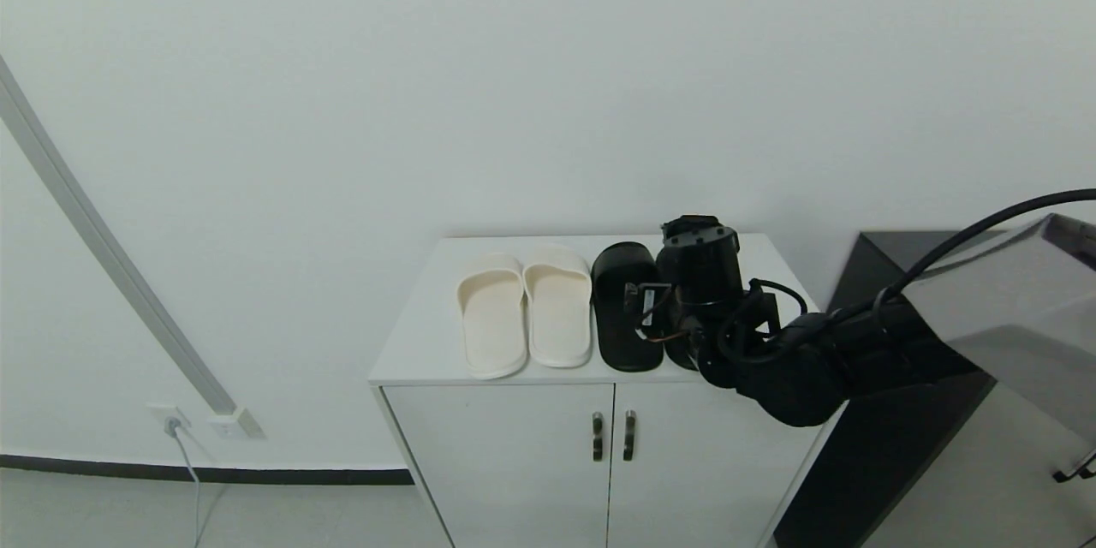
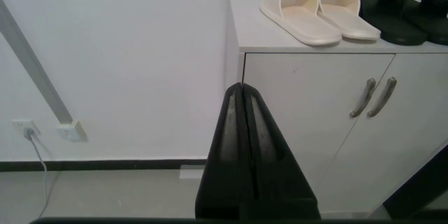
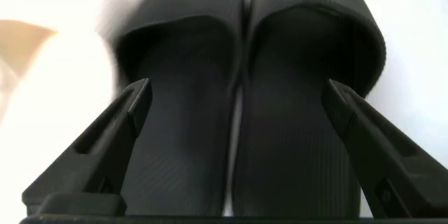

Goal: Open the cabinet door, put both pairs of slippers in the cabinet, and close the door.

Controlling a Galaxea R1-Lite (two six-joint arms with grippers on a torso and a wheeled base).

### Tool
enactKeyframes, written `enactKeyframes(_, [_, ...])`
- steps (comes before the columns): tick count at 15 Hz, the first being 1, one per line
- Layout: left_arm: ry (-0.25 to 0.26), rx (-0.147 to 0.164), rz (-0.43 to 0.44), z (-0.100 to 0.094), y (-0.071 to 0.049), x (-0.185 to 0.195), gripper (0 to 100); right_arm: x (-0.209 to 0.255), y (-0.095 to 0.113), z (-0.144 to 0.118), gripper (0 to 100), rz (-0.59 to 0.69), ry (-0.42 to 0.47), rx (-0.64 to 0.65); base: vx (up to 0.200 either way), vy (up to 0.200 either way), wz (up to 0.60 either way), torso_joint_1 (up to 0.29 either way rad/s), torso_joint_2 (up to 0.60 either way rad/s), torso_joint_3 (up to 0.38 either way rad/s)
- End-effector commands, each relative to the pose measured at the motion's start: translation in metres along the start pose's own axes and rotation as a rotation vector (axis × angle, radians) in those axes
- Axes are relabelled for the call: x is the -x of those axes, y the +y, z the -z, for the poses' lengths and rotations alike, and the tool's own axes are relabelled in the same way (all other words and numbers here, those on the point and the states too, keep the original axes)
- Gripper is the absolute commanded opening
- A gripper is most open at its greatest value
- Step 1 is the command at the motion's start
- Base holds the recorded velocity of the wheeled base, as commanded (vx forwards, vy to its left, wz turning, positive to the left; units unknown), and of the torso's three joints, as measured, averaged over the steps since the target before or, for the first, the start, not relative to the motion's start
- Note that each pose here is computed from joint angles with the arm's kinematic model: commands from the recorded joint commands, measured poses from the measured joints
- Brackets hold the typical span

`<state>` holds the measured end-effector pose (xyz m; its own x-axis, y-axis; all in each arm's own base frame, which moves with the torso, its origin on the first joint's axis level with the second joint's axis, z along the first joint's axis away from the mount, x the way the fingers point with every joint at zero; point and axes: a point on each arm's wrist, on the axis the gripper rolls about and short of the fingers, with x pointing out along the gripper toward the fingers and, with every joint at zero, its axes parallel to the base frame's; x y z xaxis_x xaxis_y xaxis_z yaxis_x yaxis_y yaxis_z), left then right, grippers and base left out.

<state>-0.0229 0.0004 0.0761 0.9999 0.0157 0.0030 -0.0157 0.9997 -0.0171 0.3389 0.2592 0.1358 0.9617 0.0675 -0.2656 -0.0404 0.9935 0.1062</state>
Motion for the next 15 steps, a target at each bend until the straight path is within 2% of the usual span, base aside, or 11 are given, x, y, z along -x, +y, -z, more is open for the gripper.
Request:
enactKeyframes(1, [0.000,0.000,0.000,0.000,0.000,0.000,0,-0.026,-0.005,0.011,100,0.036,0.010,0.012,0.000,0.000,0.00,0.000,0.00,0.000])
enactKeyframes(12, [0.000,0.001,-0.001,0.000,0.000,0.000,0,-0.067,0.003,0.010,100,0.041,-0.046,0.065,0.000,0.000,0.00,0.000,0.00,0.000])
enactKeyframes(13, [0.001,0.001,-0.001,0.000,0.000,0.000,0,-0.070,0.003,0.010,0,0.042,-0.050,0.061,0.000,0.000,0.00,0.000,0.00,0.000])
enactKeyframes(15, [0.001,0.001,0.000,0.000,0.000,0.000,0,-0.073,0.004,0.012,0,0.043,-0.051,0.061,0.000,0.000,0.00,0.000,0.00,0.000])
